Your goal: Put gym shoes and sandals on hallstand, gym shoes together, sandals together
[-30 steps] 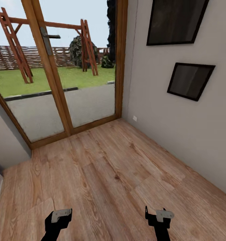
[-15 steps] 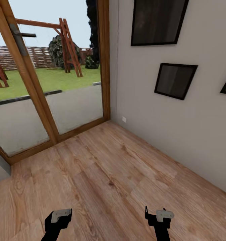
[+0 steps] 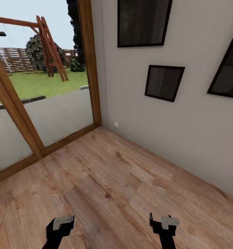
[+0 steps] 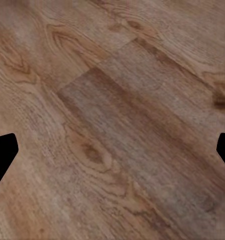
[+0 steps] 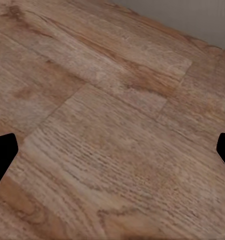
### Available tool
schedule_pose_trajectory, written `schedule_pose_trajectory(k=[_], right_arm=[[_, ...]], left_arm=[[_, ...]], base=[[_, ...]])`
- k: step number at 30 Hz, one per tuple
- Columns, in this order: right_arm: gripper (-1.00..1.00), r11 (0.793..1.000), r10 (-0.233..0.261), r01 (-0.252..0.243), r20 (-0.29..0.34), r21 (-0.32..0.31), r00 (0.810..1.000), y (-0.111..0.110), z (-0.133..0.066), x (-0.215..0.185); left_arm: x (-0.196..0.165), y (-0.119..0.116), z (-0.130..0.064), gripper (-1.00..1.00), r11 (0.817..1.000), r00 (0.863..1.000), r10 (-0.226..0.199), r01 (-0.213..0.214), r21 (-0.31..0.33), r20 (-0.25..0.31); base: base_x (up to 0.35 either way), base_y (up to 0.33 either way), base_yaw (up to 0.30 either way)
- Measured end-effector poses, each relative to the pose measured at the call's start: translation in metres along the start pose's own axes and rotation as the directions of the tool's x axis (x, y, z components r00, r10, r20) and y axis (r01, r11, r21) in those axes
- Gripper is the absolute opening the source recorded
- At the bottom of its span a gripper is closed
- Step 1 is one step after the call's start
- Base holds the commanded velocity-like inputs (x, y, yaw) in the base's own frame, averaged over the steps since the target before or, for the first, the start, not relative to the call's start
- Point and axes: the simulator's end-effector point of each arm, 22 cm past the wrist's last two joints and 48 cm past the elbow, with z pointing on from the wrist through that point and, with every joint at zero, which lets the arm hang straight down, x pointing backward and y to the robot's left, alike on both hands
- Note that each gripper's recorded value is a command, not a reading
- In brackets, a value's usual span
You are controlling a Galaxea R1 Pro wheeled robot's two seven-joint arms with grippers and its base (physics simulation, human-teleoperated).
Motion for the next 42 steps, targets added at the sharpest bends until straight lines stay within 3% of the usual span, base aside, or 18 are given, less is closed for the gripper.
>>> schedule_pose_trajectory(k=[18,42], right_arm=[[1.00,1.000,0.001,-0.001,0.000,0.001,1.000,-0.0003,0.0000,0.0000],[1.00,1.000,0.002,-0.002,0.000,0.002,1.000,-0.0005,0.0000,0.0001]], left_arm=[[0.0001,0.0005,0.0001,1.00,1.000,1.000,0.001,-0.001,-0.001,-0.001],[0.0006,0.0013,0.0000,1.00,1.000,1.000,-0.001,0.001,-0.002,-0.002]], base=[[0.004,0.002,-0.281],[0.210,0.155,-0.281]])
